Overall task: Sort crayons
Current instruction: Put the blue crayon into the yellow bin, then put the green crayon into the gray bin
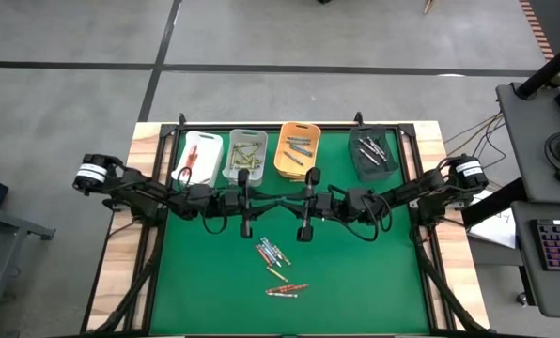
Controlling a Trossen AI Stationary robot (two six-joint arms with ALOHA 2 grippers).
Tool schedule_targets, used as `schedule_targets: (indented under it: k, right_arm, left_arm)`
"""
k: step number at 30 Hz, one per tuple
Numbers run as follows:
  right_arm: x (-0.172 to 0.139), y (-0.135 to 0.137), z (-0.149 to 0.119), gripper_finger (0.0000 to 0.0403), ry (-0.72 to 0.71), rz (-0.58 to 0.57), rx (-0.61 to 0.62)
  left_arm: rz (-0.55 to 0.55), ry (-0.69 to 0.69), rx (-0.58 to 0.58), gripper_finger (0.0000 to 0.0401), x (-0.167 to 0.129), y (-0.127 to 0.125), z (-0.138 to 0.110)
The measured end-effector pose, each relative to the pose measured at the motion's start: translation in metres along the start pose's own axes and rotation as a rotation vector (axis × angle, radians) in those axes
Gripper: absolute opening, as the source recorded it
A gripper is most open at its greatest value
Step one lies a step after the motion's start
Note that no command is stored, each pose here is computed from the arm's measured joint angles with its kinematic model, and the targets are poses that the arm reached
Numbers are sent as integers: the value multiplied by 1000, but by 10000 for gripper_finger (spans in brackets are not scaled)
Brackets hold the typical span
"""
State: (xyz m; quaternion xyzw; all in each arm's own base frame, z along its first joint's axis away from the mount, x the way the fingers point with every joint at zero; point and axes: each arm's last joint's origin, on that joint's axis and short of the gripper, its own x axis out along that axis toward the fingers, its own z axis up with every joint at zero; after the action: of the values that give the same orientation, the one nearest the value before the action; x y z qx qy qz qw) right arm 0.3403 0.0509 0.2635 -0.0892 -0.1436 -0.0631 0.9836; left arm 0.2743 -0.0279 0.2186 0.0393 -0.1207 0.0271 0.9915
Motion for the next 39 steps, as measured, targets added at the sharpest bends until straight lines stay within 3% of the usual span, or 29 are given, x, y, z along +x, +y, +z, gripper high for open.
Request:
schedule_targets:
  k: [6, 13, 20, 24, 29, 35, 39]
  right_arm:
    - [4, -19, -2, 19, 98, -95, -32]
    - [19, -69, -19, 18, 516, -279, -126]
    - [13, -141, -62, 19, 903, -485, 15]
    - [11, -166, -84, 38, 934, -488, 100]
    - [9, -178, -107, 77, 984, -518, 135]
    - [17, -178, -101, 115, 966, -506, 123]
    - [21, -172, -83, 125, 942, -483, 118]
  left_arm:
    - [18, -3, 1, 140, -2, 2, 7]
    - [143, 120, 23, 179, -13, 8, 16]
    - [261, 266, -35, 180, -28, 15, 24]
    - [266, 293, -75, 180, -33, 16, 26]
    - [265, 305, -91, 180, -34, 15, 23]
    - [265, 333, -96, 180, -32, 14, 16]
    - [267, 349, -111, 180, -31, 13, 12]
